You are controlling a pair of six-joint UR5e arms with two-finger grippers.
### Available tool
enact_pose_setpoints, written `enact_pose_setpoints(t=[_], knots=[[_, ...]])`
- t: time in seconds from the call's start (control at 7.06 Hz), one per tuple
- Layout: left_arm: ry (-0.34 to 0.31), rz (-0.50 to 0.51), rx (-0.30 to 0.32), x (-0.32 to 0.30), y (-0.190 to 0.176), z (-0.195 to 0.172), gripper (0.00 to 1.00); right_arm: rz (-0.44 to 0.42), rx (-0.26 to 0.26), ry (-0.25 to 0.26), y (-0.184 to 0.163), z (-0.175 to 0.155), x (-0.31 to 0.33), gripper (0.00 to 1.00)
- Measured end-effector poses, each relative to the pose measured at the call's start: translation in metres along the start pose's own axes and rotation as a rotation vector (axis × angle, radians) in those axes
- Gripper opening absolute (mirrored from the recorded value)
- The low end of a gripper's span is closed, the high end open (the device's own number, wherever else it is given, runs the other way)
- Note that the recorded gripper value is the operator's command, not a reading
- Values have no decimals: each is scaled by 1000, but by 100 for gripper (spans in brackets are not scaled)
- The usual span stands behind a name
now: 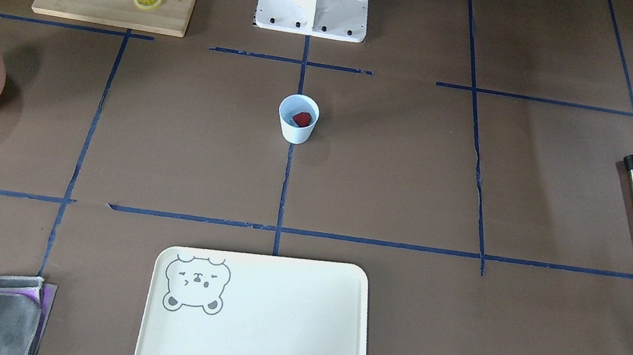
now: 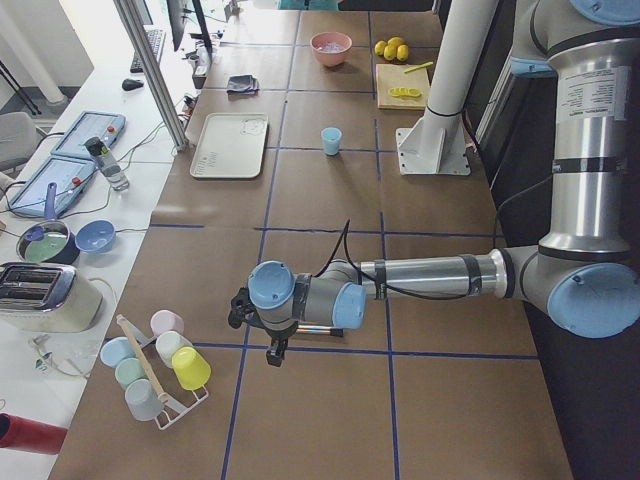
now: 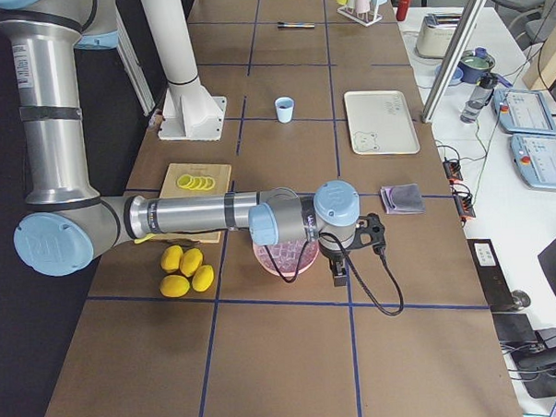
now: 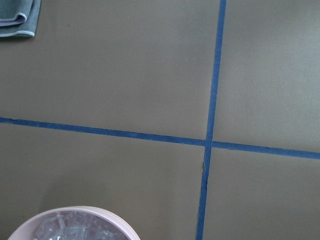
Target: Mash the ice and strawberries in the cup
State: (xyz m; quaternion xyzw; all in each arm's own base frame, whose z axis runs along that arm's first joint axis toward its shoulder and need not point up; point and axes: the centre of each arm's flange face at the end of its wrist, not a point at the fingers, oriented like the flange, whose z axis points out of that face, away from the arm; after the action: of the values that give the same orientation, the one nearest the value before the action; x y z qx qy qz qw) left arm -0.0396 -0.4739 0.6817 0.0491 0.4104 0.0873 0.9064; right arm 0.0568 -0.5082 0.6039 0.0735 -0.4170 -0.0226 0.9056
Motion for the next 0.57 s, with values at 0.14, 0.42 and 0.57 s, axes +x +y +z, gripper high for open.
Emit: enact_pose_setpoints(t=[0.14, 0.42, 0.57], knots=[[1, -29, -16, -4, 3, -14, 100, 2, -1, 0, 0, 0, 0, 99], [-8, -98, -34, 3, -1, -48, 100, 8, -7, 1, 3, 2, 3, 99], [-13, -108, -36, 5, -1, -55, 100, 11, -9, 1, 4, 3, 4, 99]])
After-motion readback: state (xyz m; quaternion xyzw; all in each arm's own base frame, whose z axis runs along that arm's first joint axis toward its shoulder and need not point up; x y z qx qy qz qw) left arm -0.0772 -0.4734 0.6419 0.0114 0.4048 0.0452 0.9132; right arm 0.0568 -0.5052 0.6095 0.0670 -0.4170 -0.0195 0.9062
